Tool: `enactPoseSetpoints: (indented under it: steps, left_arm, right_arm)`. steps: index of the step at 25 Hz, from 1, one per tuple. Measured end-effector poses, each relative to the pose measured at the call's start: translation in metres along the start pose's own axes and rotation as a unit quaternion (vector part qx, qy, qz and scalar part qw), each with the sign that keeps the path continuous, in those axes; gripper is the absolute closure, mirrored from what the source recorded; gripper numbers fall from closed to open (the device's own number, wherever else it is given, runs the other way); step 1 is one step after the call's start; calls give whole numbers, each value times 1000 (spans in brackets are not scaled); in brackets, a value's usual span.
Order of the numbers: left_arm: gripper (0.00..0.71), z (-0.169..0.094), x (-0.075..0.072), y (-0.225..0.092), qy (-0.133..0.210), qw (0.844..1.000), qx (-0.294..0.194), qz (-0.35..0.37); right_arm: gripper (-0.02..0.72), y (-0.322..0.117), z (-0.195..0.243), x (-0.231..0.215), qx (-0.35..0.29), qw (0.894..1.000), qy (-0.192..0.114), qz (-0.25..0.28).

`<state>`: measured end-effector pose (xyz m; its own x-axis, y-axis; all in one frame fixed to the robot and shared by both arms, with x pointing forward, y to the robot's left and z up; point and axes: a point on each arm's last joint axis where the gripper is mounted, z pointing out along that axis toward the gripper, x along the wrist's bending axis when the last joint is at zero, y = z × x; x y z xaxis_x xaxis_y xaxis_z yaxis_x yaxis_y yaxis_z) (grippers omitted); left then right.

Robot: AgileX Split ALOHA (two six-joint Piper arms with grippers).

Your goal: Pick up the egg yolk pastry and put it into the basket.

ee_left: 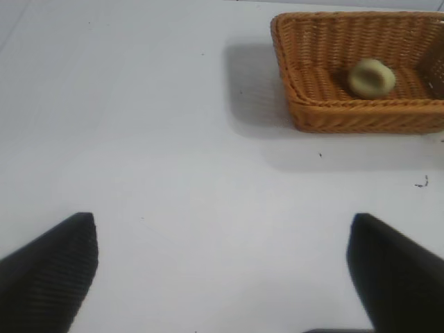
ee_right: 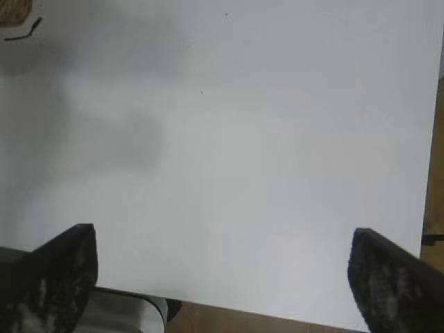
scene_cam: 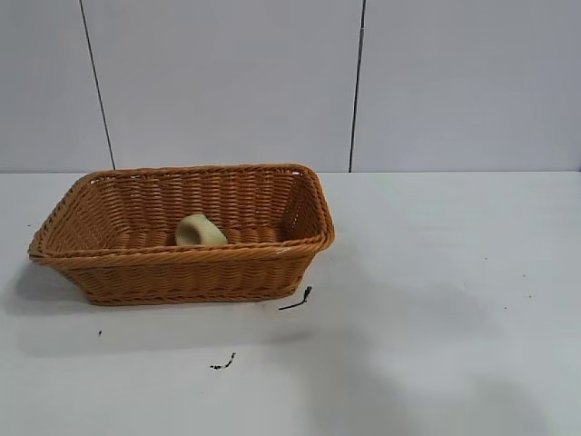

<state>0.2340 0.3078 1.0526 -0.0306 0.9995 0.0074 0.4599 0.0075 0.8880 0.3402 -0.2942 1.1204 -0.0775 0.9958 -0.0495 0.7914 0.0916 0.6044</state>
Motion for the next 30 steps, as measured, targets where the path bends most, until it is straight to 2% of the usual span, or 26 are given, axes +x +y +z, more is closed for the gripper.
enactPoseSetpoints:
  steps: [6, 10, 18, 23, 30]
  left_arm:
    - [14, 0, 0, 0, 0, 1000, 0, 0]
    - [14, 0, 0, 0, 0, 1000, 0, 0]
    - [14, 0, 0, 0, 0, 1000, 0, 0]
    - [14, 0, 0, 0, 0, 1000, 0, 0]
    - [14, 0, 0, 0, 0, 1000, 0, 0]
  right_arm:
    - [31, -69, -5, 2, -123, 992, -3, 2]
    - [31, -100, 5, 3, -147, 989, -3, 3]
    - [31, -110, -1, 5, -185, 983, 4, 7]
    - [31, -123, -12, 5, -240, 971, 3, 9]
    - [31, -124, -12, 5, -241, 971, 3, 9]
